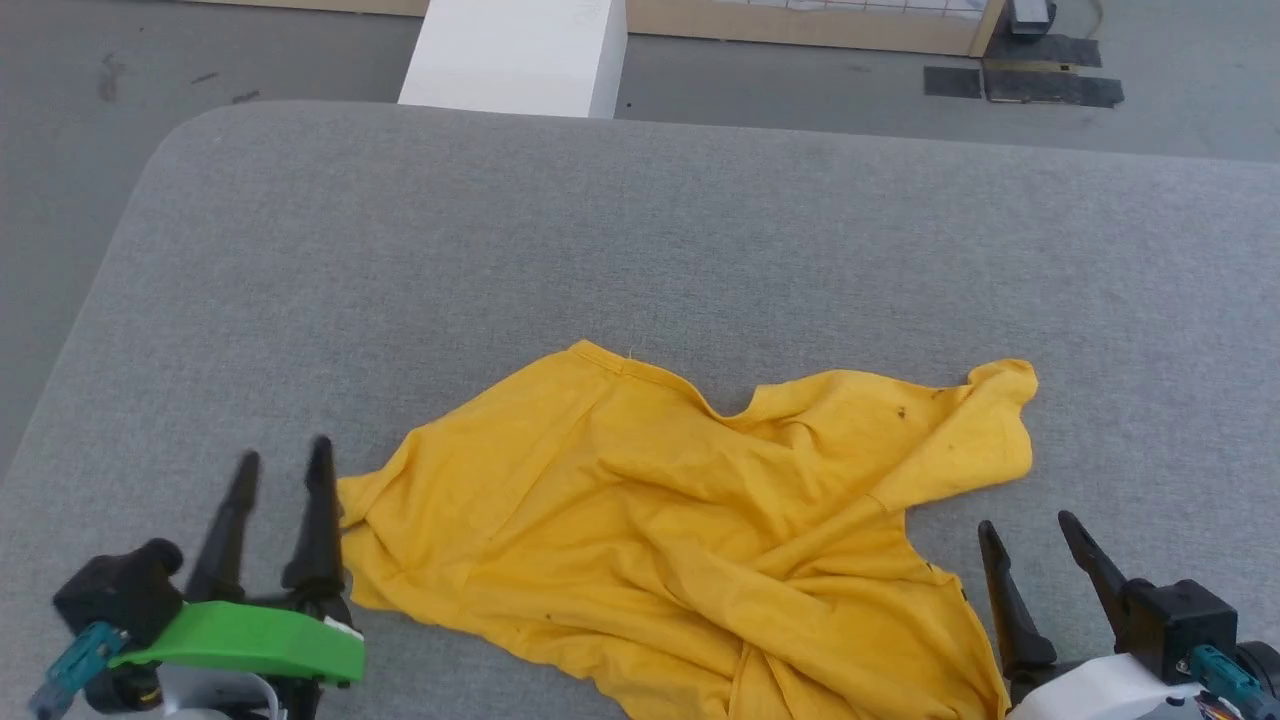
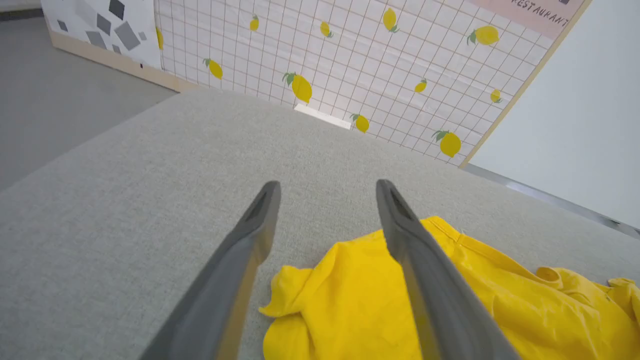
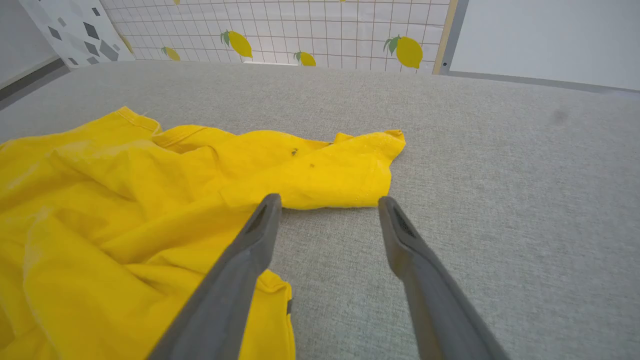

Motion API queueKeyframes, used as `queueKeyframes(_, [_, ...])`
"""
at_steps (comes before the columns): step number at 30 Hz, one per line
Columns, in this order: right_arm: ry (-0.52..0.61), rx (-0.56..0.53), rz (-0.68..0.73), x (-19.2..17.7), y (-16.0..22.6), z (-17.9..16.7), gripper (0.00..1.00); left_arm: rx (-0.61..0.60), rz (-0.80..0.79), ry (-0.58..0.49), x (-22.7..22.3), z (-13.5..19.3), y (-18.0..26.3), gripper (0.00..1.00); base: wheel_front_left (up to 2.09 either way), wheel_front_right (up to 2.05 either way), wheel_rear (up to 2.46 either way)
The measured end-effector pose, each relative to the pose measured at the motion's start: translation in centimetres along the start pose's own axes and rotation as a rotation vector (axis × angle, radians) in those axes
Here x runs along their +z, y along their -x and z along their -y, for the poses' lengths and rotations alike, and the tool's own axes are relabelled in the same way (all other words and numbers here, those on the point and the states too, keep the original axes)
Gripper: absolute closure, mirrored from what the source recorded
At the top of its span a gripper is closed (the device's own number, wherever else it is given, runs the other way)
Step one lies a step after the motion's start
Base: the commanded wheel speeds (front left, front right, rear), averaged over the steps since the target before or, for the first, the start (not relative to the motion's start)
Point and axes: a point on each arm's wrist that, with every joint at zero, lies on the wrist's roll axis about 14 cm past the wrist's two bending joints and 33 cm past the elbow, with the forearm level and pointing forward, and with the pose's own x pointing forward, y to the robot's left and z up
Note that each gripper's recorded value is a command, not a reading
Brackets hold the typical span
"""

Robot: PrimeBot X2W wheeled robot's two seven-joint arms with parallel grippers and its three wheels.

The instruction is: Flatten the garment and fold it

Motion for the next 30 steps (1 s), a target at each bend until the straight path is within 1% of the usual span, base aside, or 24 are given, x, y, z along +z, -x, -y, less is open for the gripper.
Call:
queueKeyframes(2, [-0.001, -0.005, -0.001, 0.0, 0.2, 0.1, 0.00, 0.003, 0.078, -0.031, 1.6, 0.2, -0.2, 0.00, 0.00, 0.00, 0.00])
queueKeyframes(4, [-0.002, -0.010, 0.002, 0.0, 0.3, 0.3, 0.00, 0.006, 0.118, -0.065, 2.3, 0.4, -0.3, 0.00, 0.00, 0.00, 0.00])
queueKeyframes(9, [0.010, -0.015, -0.007, 0.2, 0.3, 0.4, 0.00, 0.011, 0.130, -0.075, 1.9, 0.9, -0.4, 0.00, 0.00, 0.00, 0.00])
queueKeyframes(11, [0.022, -0.002, -0.051, -0.3, 0.0, 0.0, 0.00, 0.010, 0.126, -0.079, 1.6, 1.0, -0.5, 0.00, 0.00, 0.00, 0.00])
queueKeyframes(16, [0.070, 0.115, -0.339, -5.0, 0.1, -3.9, 0.00, 0.019, 0.120, -0.079, 1.1, 0.6, -0.3, 0.00, 0.00, 0.00, 0.00])
queueKeyframes(19, [0.083, 0.150, -0.424, -6.1, 0.0, -4.9, 0.00, 0.033, 0.121, -0.077, 1.0, 0.1, -0.1, 0.00, 0.00, 0.00, 0.00])
queueKeyframes(22, [0.116, 0.172, -0.462, -6.7, -0.6, -5.5, 0.00, 0.044, 0.114, -0.085, 0.7, -0.3, 0.2, 0.00, 0.00, 0.00, 0.00])
queueKeyframes(26, [0.150, 0.212, -0.478, -6.8, -2.0, -6.7, 0.00, 0.061, 0.108, -0.086, 0.4, -0.9, 0.4, 0.00, 0.00, 0.00, 0.00])
queueKeyframes(27, [0.157, 0.219, -0.475, -6.7, -2.3, -6.9, 0.56, 0.062, 0.107, -0.085, 0.4, -1.0, 0.4, 0.00, 0.00, 0.00, 0.00])
queueKeyframes(28, [0.159, 0.222, -0.467, -6.5, -2.6, -7.0, 0.84, 0.066, 0.104, -0.084, 0.2, -1.1, 0.5, 0.00, 0.00, 0.00, 0.00])
queueKeyframes(29, [0.159, 0.222, -0.457, -6.2, -3.0, -7.0, 1.00, 0.068, 0.102, -0.085, 0.2, -1.1, 0.5, 0.00, 0.00, 0.00, 0.00])
queueKeyframes(30, [0.159, 0.217, -0.449, -5.9, -3.3, -6.9, 1.00, 0.068, 0.101, -0.086, 0.1, -1.2, 0.4, 0.00, 0.00, 0.00, 0.00])
